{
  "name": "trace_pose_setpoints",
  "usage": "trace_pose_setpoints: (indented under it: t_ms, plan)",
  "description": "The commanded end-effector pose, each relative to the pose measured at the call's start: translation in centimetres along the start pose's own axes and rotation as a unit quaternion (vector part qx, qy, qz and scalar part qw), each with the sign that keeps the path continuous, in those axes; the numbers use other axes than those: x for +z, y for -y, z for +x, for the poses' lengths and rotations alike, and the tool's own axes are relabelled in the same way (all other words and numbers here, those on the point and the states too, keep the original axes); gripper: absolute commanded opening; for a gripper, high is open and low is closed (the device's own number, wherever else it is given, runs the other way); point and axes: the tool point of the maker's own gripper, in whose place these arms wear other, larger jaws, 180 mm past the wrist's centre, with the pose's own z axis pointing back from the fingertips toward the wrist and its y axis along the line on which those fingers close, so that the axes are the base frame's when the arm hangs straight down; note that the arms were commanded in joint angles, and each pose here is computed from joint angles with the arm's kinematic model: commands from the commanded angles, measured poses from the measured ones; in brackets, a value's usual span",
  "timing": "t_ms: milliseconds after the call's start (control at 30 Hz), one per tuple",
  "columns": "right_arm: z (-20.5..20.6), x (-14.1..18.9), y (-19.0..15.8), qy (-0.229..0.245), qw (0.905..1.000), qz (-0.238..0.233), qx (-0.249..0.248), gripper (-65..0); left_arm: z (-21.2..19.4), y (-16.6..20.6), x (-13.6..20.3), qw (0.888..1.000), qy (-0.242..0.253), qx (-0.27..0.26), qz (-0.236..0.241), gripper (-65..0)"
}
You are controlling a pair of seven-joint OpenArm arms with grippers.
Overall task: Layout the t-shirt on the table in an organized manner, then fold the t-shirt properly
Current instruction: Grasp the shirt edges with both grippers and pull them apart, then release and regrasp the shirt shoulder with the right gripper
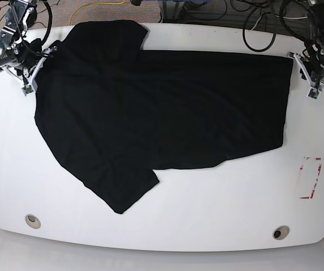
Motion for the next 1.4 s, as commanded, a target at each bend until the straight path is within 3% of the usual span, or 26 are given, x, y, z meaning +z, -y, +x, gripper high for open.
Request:
trace_pose_setpoints:
  t_ms: [0,133,333,533,700,900,1133,1367]
  plan:
    - [0.8,0.5,0.7,0.013,0.9999,-0.008,0.004,-56.3,0.9,-1.1,0.9,1.0,0.013,-0.008,0.021,-57.9]
    - [0.8,0.5,0.6,0.014,0.9999,-0.007,0.003,-56.3,1.0,-0.9,0.8,1.0,0.014,-0.006,0.019,-54.3]
    - [0.9,0.6,0.6,0.015,0.9998,-0.007,0.004,-56.0,2.3,-1.0,1.6,0.999,0.034,-0.023,0.022,-33.3]
    - [0.9,0.6,0.5,0.017,0.9998,-0.007,0.003,-43.3,5.3,-0.8,3.0,0.996,0.078,-0.029,0.036,-17.9]
    - [1.2,0.5,-0.3,0.027,0.9996,-0.001,-0.003,-31.7,6.9,-0.7,3.1,0.994,0.099,-0.018,0.038,-17.2]
    - [2.5,1.7,-0.7,0.054,0.9984,-0.012,0.001,-23.6,8.4,-0.2,2.9,0.992,0.121,-0.003,0.034,-17.2]
    - [3.0,4.2,-0.1,0.096,0.9935,-0.047,-0.04,-18.2,10.1,0.0,2.9,0.99,0.137,-0.006,0.031,-17.2]
    - [-0.1,4.8,0.4,0.091,0.9875,-0.061,-0.114,-18.2,10.5,0.5,2.8,0.99,0.14,-0.013,0.025,-17.2]
